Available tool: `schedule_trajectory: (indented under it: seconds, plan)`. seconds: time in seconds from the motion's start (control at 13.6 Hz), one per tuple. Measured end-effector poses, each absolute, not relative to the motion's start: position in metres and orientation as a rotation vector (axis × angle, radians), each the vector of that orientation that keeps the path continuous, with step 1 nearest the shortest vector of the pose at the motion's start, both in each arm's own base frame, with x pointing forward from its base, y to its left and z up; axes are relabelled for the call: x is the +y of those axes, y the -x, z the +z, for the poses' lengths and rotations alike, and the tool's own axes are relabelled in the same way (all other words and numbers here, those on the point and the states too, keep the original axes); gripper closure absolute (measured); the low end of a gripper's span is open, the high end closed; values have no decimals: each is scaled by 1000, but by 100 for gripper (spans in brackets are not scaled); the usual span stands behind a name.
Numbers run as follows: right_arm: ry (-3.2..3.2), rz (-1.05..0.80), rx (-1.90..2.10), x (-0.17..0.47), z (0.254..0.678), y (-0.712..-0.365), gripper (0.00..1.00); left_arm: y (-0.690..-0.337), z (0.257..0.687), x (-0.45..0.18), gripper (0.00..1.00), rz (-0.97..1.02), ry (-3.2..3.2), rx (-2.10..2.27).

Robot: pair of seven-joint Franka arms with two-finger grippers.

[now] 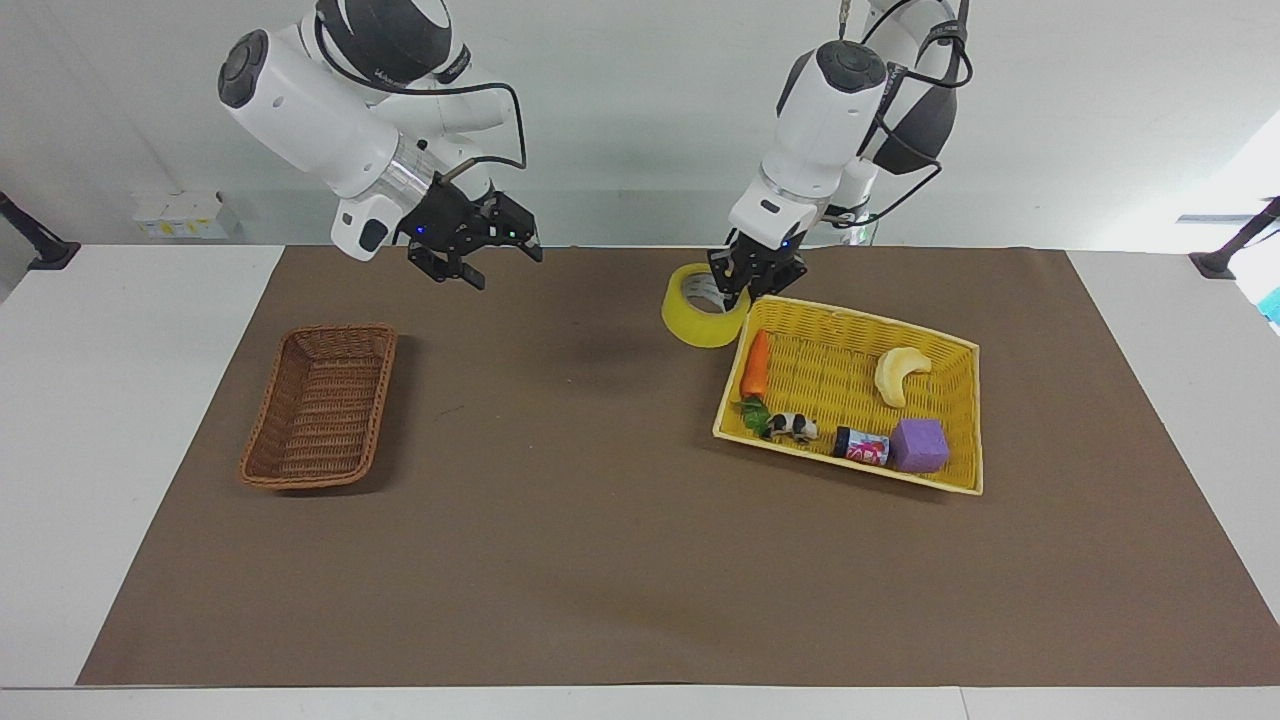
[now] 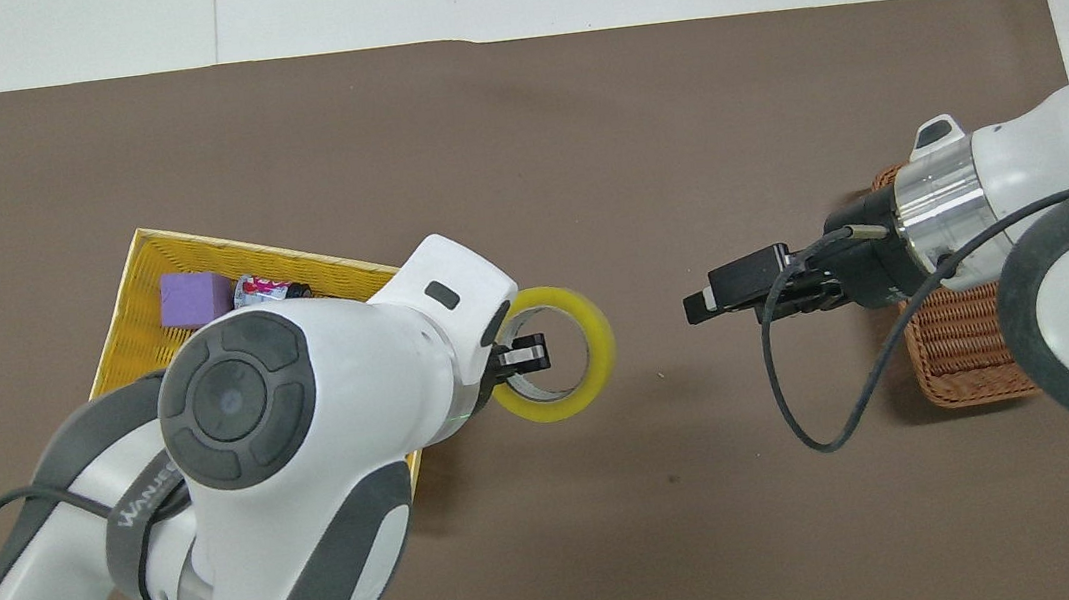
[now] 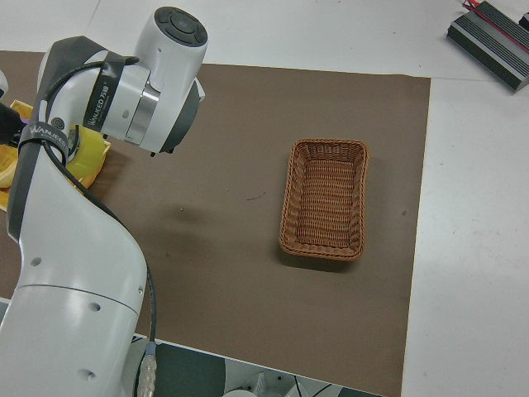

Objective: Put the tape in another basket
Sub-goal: 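Carry the tape toward the right gripper while the right gripper reaches it, then grasp the tape with the right gripper while the left gripper releases it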

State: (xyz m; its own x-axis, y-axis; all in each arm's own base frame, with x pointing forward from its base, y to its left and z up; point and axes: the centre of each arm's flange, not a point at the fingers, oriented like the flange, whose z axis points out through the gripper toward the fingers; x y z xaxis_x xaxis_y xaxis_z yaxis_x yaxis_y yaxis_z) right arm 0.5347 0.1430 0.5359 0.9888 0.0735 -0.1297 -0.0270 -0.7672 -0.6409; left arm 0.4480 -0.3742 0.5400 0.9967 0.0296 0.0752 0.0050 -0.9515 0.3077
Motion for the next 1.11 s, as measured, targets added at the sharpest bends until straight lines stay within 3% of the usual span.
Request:
schedule_trajectory:
  seconds: [0.52,1.11]
  plan:
    - [2314,210,-33,144,513,-530,0,-435,546,-410,78,186,-2715,-2]
    - [2215,177,27,138,516,-535,0,-427,544,-436,78,215,-2670,-39]
